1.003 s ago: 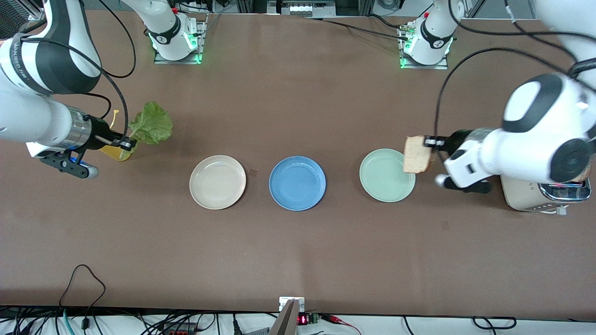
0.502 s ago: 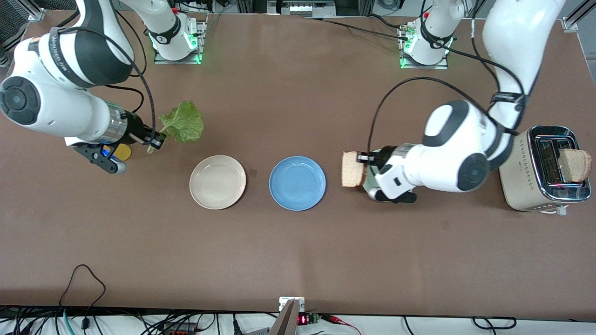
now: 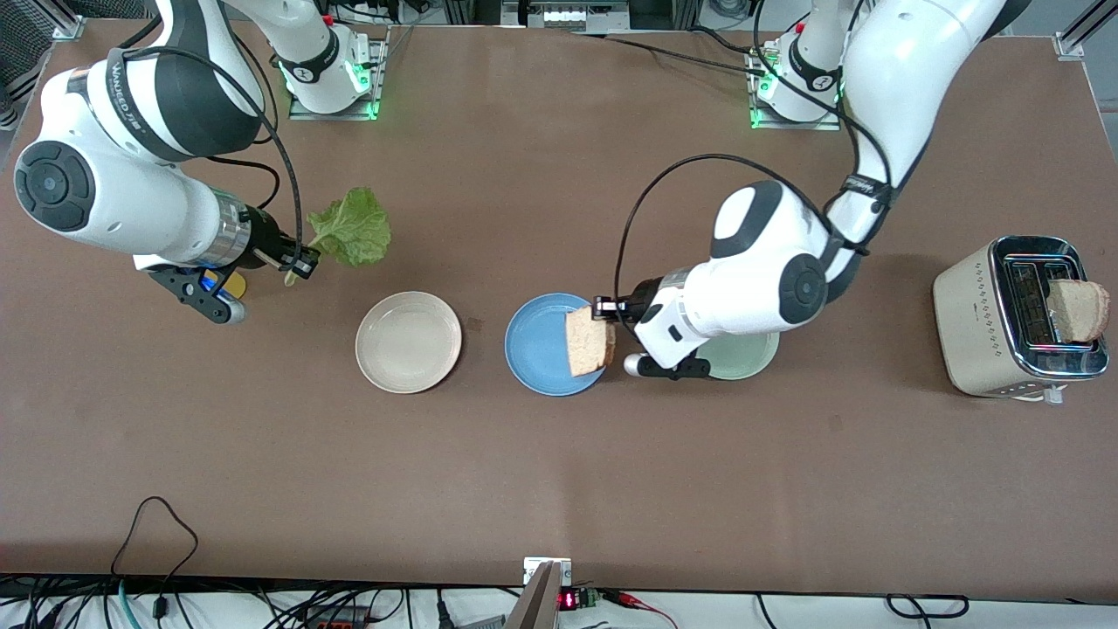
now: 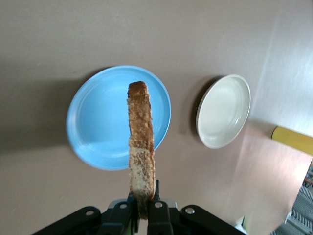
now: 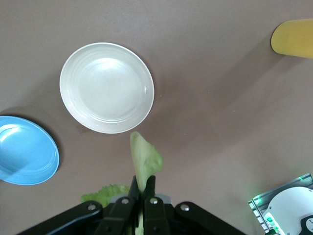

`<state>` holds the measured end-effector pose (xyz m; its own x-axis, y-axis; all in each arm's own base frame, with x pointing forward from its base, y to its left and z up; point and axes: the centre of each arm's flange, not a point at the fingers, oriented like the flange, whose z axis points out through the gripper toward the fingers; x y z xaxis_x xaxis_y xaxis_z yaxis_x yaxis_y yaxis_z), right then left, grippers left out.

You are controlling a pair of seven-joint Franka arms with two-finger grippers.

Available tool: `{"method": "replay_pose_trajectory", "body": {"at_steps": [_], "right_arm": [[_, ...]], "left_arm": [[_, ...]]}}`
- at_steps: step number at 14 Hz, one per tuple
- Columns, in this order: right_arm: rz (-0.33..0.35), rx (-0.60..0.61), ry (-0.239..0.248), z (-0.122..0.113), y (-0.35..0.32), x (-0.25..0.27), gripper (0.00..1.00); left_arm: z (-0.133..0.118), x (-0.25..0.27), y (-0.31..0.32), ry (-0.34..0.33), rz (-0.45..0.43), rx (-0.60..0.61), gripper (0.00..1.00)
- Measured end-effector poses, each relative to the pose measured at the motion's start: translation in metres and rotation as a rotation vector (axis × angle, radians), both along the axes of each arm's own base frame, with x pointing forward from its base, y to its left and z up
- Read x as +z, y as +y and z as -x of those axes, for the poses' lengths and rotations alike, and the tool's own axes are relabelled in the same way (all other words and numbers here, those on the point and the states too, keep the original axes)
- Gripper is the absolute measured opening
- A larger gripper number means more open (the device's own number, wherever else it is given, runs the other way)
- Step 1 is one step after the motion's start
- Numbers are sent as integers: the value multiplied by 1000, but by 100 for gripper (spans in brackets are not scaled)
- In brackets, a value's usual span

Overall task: Make sandwich in blue plate with both arms
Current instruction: 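Carry the bread slice with the left gripper over the blue plate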

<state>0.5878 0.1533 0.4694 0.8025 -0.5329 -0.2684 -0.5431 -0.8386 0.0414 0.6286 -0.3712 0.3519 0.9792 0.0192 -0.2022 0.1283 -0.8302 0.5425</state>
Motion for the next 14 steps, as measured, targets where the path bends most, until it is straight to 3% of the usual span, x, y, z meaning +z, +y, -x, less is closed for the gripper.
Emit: {"method": "replay_pose_trajectory", "body": {"at_steps": [4, 14], "right_arm": [[-23, -9, 7, 0, 3, -1, 4], [-34, -20, 15, -1, 3, -4, 4]], "left_arm": [[23, -30, -32, -24, 5, 37, 9], [41, -46, -59, -24, 8, 14, 9]]}}
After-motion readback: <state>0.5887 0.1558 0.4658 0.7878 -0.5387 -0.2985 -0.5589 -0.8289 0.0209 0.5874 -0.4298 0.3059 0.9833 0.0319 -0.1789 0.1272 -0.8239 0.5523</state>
